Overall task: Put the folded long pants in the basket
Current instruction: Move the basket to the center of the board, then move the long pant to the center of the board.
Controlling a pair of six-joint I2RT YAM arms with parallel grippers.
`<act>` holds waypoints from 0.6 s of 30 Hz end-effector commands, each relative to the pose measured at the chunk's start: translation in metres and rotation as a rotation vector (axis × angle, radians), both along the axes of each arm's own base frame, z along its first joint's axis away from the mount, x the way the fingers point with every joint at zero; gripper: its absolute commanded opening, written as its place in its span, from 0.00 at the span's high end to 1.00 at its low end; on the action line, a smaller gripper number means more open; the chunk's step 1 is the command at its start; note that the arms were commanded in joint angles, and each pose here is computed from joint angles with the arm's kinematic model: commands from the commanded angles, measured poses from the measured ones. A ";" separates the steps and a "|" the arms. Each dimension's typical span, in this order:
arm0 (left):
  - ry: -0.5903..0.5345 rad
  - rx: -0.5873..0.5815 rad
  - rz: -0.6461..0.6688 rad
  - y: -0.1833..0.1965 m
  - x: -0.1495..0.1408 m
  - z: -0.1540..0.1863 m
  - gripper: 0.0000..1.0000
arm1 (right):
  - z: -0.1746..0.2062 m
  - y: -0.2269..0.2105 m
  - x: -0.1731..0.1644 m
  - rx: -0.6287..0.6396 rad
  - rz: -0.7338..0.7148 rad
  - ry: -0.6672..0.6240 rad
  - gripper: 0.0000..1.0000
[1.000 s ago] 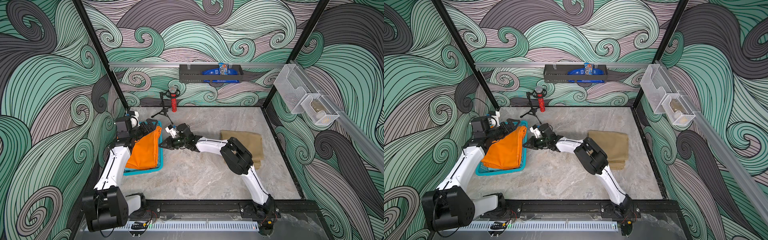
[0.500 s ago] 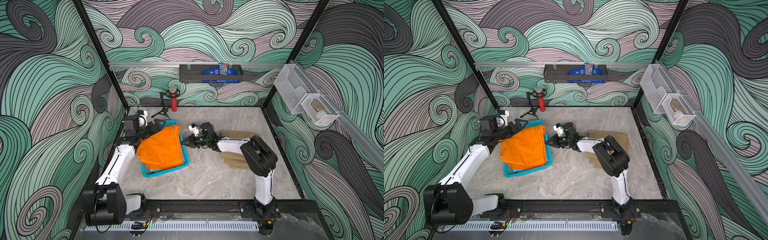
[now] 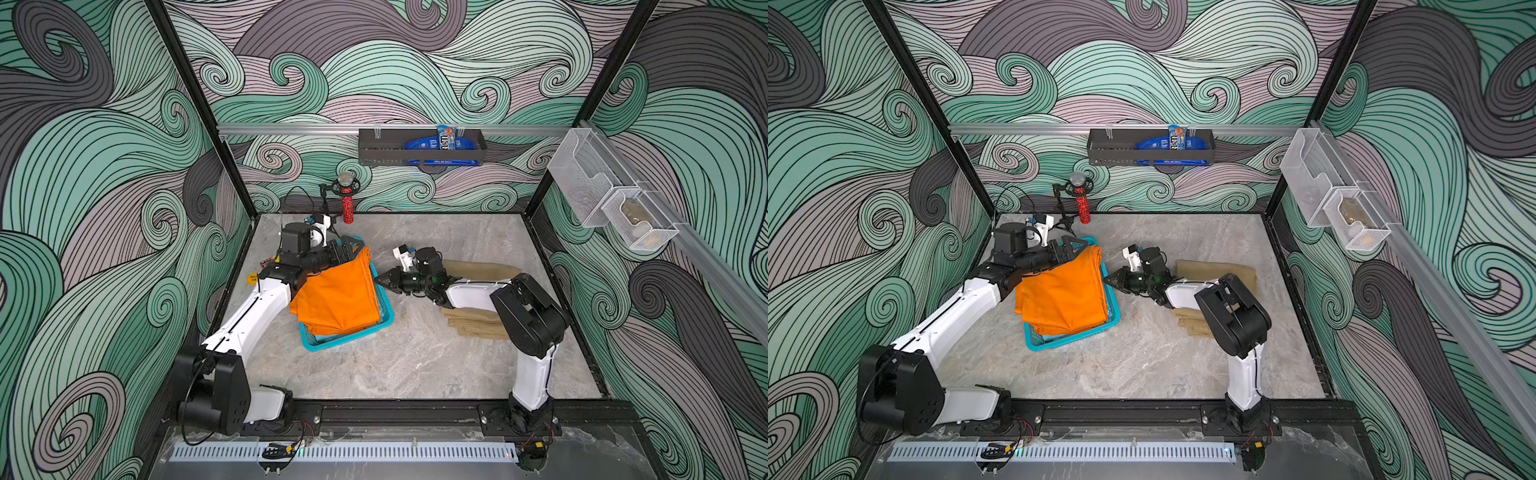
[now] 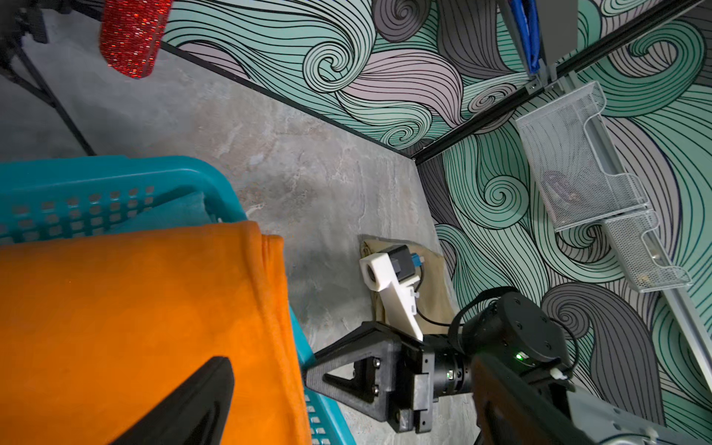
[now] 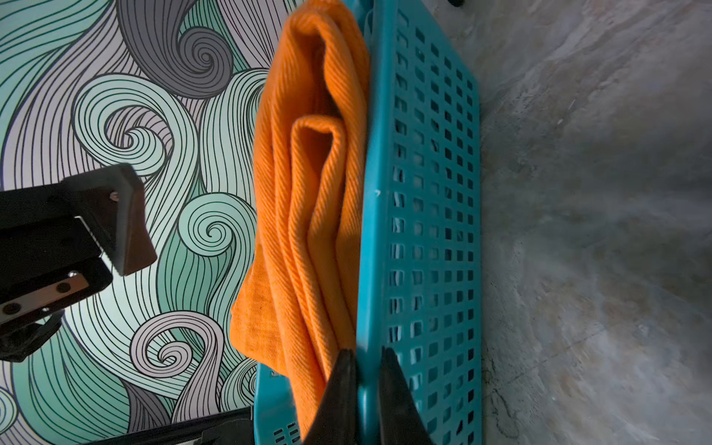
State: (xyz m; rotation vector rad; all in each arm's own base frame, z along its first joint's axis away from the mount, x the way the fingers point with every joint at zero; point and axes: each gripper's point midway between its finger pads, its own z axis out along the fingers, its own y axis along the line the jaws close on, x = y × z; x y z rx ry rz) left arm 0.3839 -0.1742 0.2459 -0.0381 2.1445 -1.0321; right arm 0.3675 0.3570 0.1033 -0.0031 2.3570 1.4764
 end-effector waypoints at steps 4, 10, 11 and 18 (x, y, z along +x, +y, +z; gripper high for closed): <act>-0.053 -0.004 -0.057 -0.043 0.012 0.021 0.02 | 0.020 -0.025 0.027 -0.059 -0.062 -0.113 0.52; -0.042 -0.004 -0.158 -0.115 0.011 0.011 0.02 | 0.010 -0.126 0.042 -0.245 -0.239 -0.101 0.15; -0.035 0.002 -0.181 -0.129 0.009 0.006 0.01 | 0.006 -0.146 0.042 -0.290 -0.282 -0.094 0.01; 0.017 0.040 -0.292 -0.217 0.002 -0.033 0.02 | -0.019 -0.296 0.024 -0.431 -0.585 0.023 0.00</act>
